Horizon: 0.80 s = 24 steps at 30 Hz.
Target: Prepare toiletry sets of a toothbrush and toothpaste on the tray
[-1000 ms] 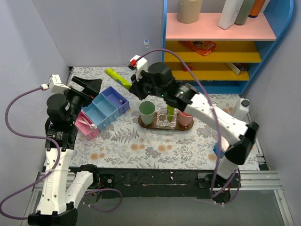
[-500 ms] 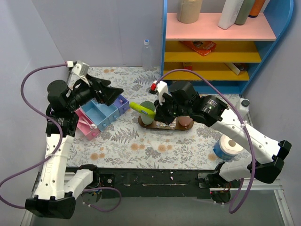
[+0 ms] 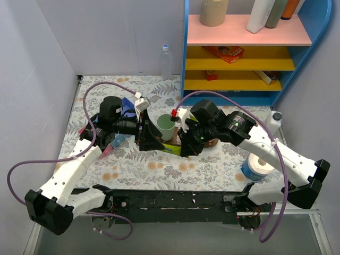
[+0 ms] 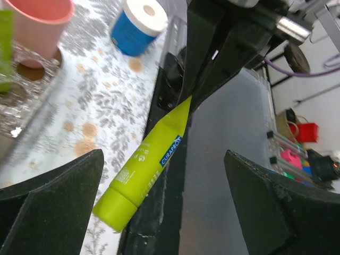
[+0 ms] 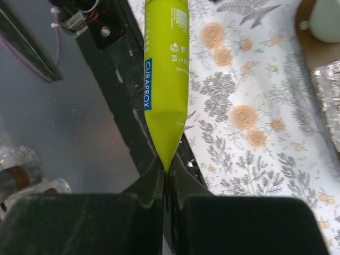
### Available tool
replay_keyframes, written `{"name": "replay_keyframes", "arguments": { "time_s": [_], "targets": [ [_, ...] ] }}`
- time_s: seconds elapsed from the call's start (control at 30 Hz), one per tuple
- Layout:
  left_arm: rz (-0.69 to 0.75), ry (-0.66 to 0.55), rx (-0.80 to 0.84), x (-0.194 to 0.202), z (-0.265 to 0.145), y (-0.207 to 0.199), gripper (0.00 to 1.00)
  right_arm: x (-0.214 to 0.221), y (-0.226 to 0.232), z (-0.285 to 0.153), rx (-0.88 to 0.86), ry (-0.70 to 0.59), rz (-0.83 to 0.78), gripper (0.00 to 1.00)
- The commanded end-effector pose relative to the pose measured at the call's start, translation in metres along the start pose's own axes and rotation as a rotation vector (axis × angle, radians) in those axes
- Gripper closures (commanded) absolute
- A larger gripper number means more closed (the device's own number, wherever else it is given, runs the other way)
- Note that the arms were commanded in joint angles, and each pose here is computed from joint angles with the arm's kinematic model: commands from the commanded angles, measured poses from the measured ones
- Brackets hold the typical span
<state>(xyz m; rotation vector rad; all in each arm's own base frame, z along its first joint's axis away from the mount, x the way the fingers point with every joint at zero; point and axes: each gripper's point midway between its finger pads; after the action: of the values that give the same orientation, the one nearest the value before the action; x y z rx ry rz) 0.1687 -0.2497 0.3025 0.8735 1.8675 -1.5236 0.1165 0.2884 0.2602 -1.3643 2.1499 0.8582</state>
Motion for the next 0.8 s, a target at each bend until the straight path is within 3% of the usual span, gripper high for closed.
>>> {"name": "replay_keyframes", "arguments": {
  "time_s": [0.0,0.53,0.6,0.77],
  "targets": [
    [-0.041,0.104,0.108,0.033,0.012,-0.015,0.02,0.005,0.025,-0.002,-0.140,0.002,0.011,0.99],
    [-0.124,0.237,0.235,0.085,0.040,-0.029,0.06,0.008,0.036,0.004,-0.226,0.020,0.012,0.99],
    [-0.121,0.241,0.240,0.087,0.043,-0.031,0.11,0.009,0.036,0.004,-0.228,0.021,0.012,0.99],
    [-0.134,0.230,0.260,0.087,0.045,-0.034,0.40,0.011,0.035,0.005,-0.228,0.025,0.009,0.99]
  ]
}}
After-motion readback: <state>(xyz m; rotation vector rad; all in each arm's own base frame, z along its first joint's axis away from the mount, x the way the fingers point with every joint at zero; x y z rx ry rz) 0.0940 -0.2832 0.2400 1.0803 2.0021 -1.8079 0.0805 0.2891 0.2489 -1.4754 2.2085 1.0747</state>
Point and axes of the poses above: each gripper's point midway between its finger pads, its own z axis out along the fingers, its own y axis along the line the jaws close on, x = y × z, and after that the axes turned 6 degrees about -z, right-handed
